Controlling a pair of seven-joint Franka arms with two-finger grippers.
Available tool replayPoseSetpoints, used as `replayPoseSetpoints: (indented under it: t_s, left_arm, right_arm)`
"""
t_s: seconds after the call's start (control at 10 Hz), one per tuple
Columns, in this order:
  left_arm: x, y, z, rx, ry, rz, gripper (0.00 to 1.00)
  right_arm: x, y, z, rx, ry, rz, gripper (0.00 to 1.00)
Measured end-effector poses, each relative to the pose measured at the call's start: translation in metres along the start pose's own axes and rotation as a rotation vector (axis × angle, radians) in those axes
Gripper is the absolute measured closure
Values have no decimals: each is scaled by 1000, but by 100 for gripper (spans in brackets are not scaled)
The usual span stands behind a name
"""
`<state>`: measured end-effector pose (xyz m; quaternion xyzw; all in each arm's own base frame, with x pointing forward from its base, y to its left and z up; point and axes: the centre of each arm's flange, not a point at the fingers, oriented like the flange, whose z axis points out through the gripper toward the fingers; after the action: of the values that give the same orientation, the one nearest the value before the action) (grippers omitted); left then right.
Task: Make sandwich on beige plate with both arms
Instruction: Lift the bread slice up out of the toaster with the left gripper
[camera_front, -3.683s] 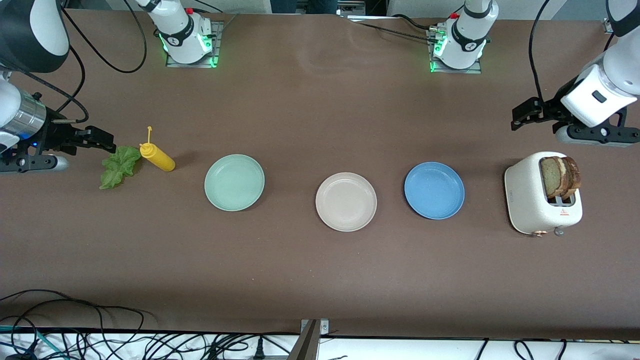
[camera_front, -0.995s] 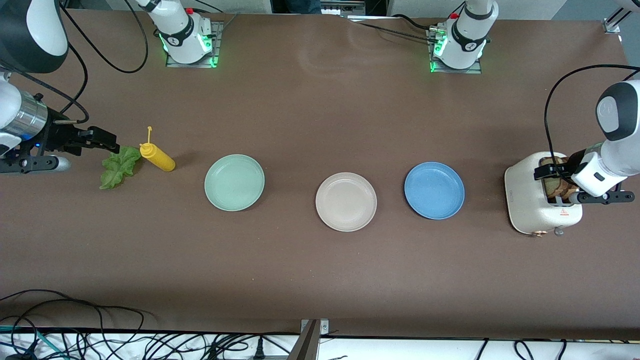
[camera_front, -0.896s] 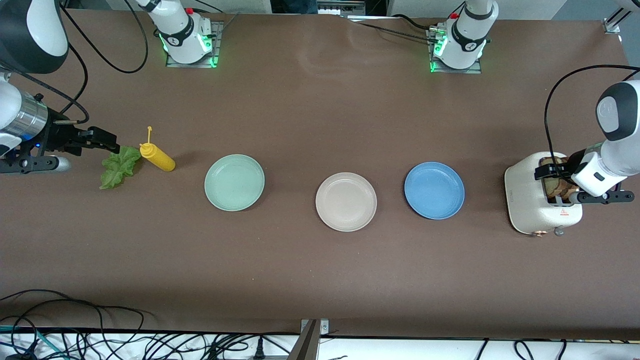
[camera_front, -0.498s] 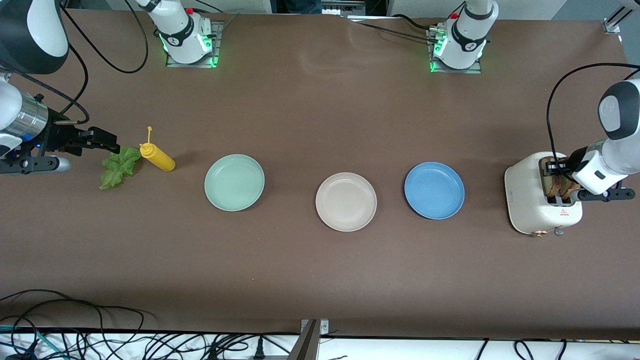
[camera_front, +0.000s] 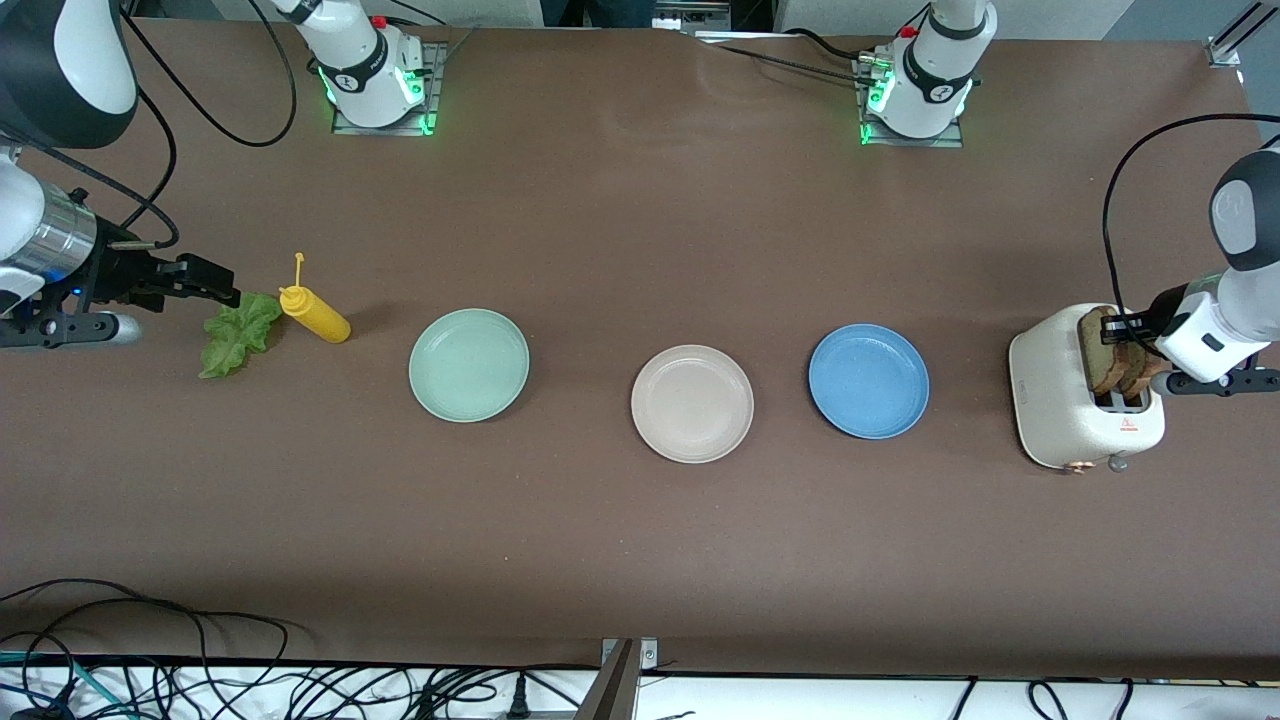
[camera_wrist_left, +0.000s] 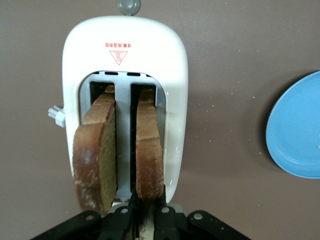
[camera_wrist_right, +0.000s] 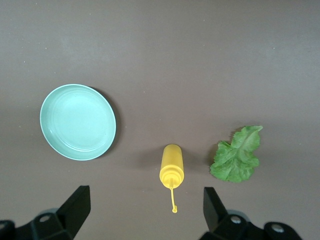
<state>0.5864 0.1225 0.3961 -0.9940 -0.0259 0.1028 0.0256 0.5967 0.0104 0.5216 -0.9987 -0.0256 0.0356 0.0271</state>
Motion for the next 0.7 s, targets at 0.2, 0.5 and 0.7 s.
replayPoseSetpoints:
  t_s: [0.2,0.5,0.7]
  left_arm:
    - [-5,4,-32,5,-19,5,92]
    - [-11,24,-85,15,-11,38,92]
    - [-11,52,-110,18,16,86,92]
  right_arm:
    - [0,0,0,0,0,0,0]
    - [0,1,0,0,0,1,0]
    - [0,1,0,0,0,1,0]
